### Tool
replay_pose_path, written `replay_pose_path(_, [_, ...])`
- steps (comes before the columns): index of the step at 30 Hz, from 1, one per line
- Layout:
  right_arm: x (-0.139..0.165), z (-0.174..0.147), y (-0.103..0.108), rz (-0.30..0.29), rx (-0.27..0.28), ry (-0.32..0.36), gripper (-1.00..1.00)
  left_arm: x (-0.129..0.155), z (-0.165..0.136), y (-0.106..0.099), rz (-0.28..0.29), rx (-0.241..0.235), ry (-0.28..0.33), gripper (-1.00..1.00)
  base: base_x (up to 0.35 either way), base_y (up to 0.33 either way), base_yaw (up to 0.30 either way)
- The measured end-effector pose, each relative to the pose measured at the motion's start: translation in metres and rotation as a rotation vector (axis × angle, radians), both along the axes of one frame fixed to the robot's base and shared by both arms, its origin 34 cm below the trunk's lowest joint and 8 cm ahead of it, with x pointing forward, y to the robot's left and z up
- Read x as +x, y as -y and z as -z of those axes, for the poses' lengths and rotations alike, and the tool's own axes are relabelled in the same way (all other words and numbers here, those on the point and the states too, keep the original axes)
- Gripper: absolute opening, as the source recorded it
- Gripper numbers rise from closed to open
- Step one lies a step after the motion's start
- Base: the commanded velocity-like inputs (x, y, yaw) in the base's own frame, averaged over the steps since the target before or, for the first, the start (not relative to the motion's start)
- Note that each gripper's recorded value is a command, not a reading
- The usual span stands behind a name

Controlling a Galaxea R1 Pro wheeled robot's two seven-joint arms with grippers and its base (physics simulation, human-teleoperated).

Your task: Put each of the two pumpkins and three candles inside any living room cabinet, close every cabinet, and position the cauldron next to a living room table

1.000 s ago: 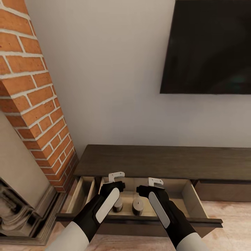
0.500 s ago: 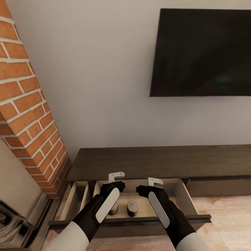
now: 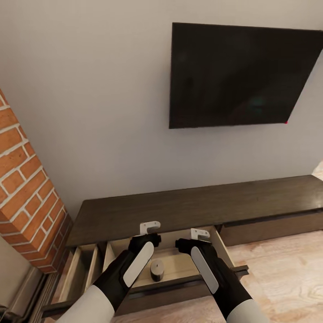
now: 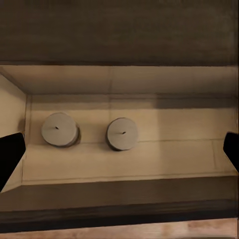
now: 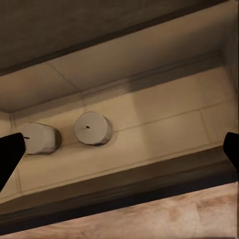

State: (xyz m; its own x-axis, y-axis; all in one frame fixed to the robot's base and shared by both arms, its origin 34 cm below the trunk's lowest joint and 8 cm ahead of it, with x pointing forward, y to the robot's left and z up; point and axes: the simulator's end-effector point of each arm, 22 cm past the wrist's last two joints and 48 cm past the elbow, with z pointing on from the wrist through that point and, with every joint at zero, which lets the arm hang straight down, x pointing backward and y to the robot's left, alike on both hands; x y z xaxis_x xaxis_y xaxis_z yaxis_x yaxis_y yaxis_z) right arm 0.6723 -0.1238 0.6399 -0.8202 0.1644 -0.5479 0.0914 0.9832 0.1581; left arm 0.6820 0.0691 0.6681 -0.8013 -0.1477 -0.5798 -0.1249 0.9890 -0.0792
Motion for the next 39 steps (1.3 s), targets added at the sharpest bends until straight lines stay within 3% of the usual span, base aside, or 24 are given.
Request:
replay_pose_path(11, [0.003, -0.025, 0.0, -0.001, 0.001, 0.01, 1.0, 0.003, -0.026, 0.0, -0.002, -0.001, 0.01, 1.0, 0.0, 0.0, -0.259])
replay_pose_path(17, [0.004, -0.039, 0.003, 0.001, -0.005, 0.015, 1.0, 0.006, -0.034, -0.02, -0.058, -0.031, -0.03, 1.0, 0.0, 0.0, -0.259])
replay_pose_path(21, [0.006, -0.047, 0.007, 0.004, -0.011, 0.018, 1.0, 0.005, -0.04, -0.022, -0.052, -0.05, -0.052, 1.0, 0.0, 0.0, -0.258])
replay_pose_path(39, [0.008, -0.072, 0.004, 0.002, -0.006, 0.034, 1.0, 0.007, -0.065, -0.022, -0.046, -0.044, -0.034, 1.0, 0.0, 0.0, -0.255])
